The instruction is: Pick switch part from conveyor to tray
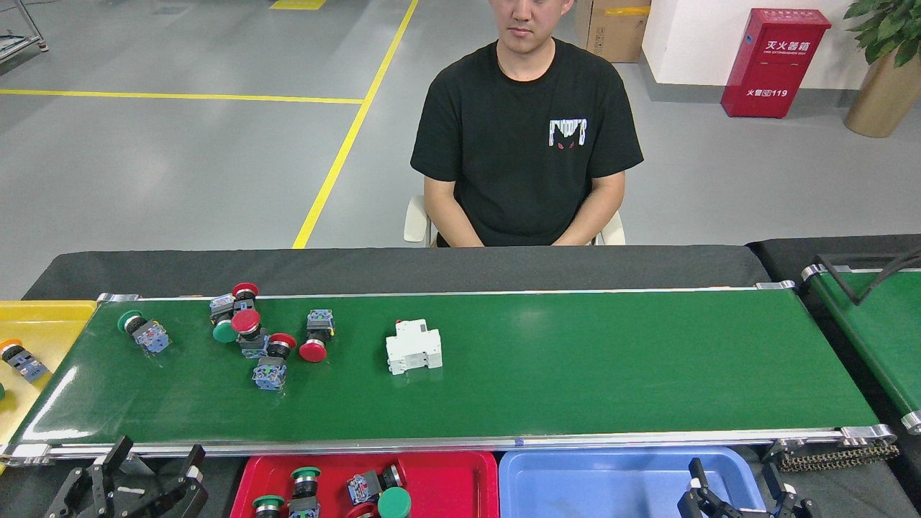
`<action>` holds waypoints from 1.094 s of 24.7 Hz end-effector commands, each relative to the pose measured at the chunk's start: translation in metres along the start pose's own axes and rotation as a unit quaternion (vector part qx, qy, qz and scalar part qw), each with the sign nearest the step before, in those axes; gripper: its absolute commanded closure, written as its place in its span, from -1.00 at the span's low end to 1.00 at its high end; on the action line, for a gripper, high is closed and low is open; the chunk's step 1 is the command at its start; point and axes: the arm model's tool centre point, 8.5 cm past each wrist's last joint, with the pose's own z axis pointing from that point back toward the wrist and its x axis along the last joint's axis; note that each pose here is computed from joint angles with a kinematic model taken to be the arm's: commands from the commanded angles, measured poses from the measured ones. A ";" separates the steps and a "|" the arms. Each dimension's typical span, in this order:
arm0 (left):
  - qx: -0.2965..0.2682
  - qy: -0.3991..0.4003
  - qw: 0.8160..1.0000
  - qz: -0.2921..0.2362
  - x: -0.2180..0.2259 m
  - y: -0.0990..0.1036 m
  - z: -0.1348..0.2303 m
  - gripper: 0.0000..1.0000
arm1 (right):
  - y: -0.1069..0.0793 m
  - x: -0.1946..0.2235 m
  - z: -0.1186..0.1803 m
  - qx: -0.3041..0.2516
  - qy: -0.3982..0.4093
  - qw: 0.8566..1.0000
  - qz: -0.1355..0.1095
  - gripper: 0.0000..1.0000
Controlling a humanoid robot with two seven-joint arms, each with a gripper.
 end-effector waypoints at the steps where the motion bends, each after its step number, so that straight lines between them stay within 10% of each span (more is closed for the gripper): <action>1: -0.025 -0.002 0.999 -0.021 0.000 0.006 -0.023 -1.00 | -0.008 -0.002 -0.002 -0.013 -0.004 1.000 0.004 -0.98; 24: -0.082 0.015 0.996 0.007 -0.035 -0.009 -0.100 -1.00 | -0.008 0.002 -0.005 -0.014 -0.017 1.000 0.006 -0.98; 27: -0.091 0.042 0.995 0.022 -0.048 -0.009 -0.118 -0.61 | -0.008 0.002 -0.005 -0.014 -0.017 1.000 0.006 -0.98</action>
